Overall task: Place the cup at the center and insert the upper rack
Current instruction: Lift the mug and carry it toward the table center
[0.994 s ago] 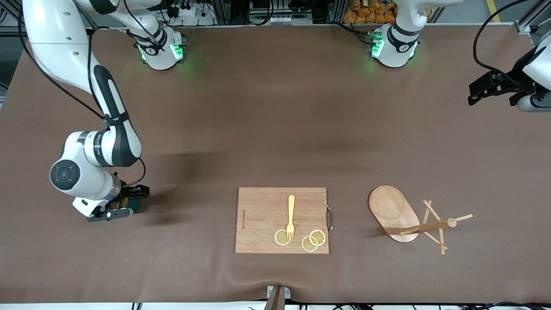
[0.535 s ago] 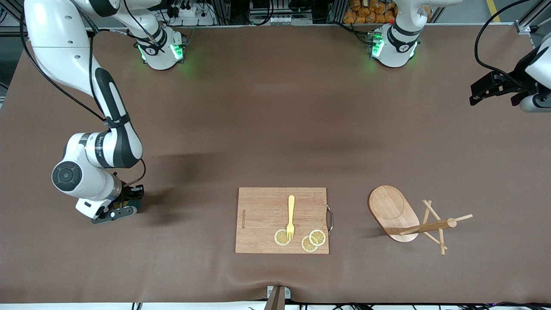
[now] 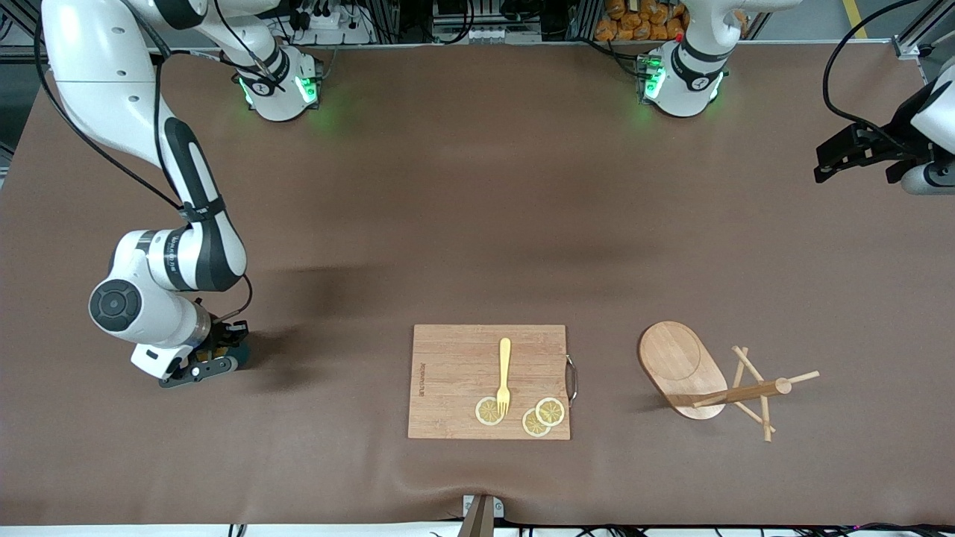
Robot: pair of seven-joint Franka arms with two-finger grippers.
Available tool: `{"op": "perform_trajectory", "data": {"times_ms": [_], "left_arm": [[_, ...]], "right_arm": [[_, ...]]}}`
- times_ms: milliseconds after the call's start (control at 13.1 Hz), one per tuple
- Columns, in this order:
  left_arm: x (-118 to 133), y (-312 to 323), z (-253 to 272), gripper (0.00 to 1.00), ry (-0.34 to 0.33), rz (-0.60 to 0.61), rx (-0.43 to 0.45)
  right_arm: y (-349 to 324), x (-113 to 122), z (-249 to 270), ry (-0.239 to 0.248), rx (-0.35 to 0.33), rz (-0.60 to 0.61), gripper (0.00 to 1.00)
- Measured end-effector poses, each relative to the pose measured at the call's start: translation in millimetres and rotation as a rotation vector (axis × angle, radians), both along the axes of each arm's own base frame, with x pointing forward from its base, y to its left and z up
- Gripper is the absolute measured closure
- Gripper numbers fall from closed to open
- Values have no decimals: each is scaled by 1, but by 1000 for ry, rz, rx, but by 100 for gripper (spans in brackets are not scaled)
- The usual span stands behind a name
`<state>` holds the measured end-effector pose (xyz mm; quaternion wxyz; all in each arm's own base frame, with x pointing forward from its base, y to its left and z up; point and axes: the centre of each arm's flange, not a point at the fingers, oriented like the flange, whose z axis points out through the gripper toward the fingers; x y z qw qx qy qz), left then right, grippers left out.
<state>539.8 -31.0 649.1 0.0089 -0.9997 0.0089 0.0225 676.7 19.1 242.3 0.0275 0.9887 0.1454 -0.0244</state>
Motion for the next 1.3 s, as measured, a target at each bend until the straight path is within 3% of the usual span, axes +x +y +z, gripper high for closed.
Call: {"op": "perform_trajectory", "data": {"times_ms": [382,612,994,1300], "left_arm": [[0,8,0,0,1,15,0],[0,10,0,0,0,17,0],[-1,23,1,0,6,41,0],[-1,31,0,0,9,56,0]], "right_arm": [[19,6,15,-23,13,26,96],[62,3,44,2,70,15,96],[138,-18,81,51,121,-65,96],[211,-43,93,68,113,-136,96]]}}
